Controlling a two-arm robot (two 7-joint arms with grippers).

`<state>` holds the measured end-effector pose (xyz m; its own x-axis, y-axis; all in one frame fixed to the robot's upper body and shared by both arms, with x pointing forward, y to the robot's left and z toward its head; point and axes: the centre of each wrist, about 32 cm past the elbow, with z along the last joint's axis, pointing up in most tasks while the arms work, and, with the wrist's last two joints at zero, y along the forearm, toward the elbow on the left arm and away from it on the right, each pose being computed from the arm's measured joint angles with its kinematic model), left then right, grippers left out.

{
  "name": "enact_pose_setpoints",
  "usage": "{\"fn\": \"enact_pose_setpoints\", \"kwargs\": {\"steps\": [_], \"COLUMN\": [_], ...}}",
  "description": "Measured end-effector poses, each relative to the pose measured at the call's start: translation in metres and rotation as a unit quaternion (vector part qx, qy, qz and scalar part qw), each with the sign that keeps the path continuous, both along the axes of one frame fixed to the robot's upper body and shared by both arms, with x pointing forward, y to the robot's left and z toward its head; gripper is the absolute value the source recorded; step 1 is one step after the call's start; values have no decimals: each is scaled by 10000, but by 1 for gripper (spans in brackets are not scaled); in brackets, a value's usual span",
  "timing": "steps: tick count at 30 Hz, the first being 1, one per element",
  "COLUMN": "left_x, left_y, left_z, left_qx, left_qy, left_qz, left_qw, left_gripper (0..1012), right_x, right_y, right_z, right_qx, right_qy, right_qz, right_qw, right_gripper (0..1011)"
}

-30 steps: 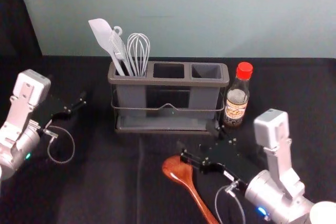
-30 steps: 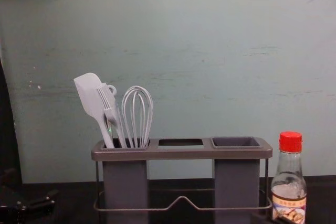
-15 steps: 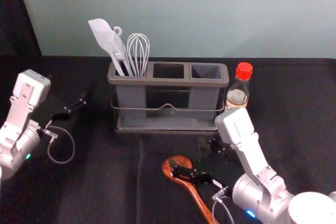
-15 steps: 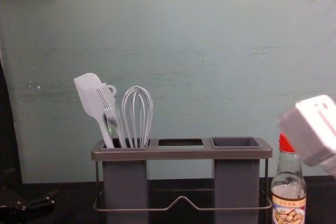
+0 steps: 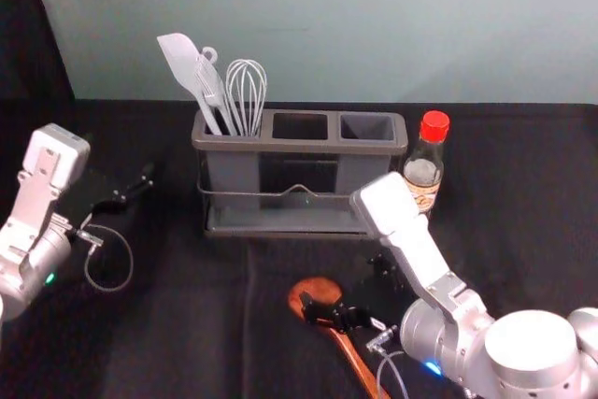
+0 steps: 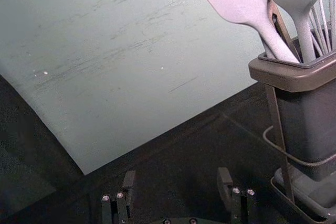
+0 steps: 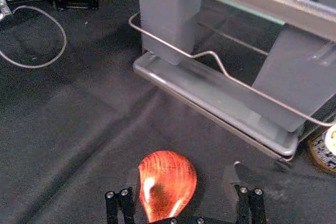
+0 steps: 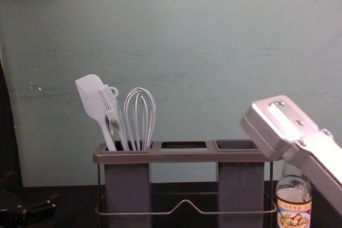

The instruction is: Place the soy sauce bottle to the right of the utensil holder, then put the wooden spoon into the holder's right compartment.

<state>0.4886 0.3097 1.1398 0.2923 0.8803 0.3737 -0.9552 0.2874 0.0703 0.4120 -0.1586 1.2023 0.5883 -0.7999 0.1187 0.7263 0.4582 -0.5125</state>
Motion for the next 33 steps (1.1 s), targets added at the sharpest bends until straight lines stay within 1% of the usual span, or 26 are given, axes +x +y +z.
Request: {"fn": "enact_pose_setpoints", "kwargs": {"steps": [4, 8, 16, 28, 33], "left_x": [0, 0, 0, 0, 0], "left_y": [0, 0, 0, 0, 0], "left_z": [0, 0, 0, 0, 0], "left_qx": [0, 0, 0, 0, 0], "left_qy": [0, 0, 0, 0, 0], "left_qz": [0, 0, 0, 0, 0], "left_qw": [10000, 10000, 10000, 10000, 10000], "left_gripper": [1000, 1000, 1000, 1000, 1000], "right_x": [52, 80, 126, 167, 185], "right_y": [60, 109, 156, 204, 203], "right_z": [45, 59, 37, -6, 3], "right_qx": [-55, -127, -149, -208, -271], "right_qy": [214, 316, 494, 630, 694], "right_qz": [19, 97, 114, 100, 111], "right_qw": [9998, 9994, 9986, 9977, 9972], "right_gripper": [1004, 1004, 1004, 1004, 1004]}}
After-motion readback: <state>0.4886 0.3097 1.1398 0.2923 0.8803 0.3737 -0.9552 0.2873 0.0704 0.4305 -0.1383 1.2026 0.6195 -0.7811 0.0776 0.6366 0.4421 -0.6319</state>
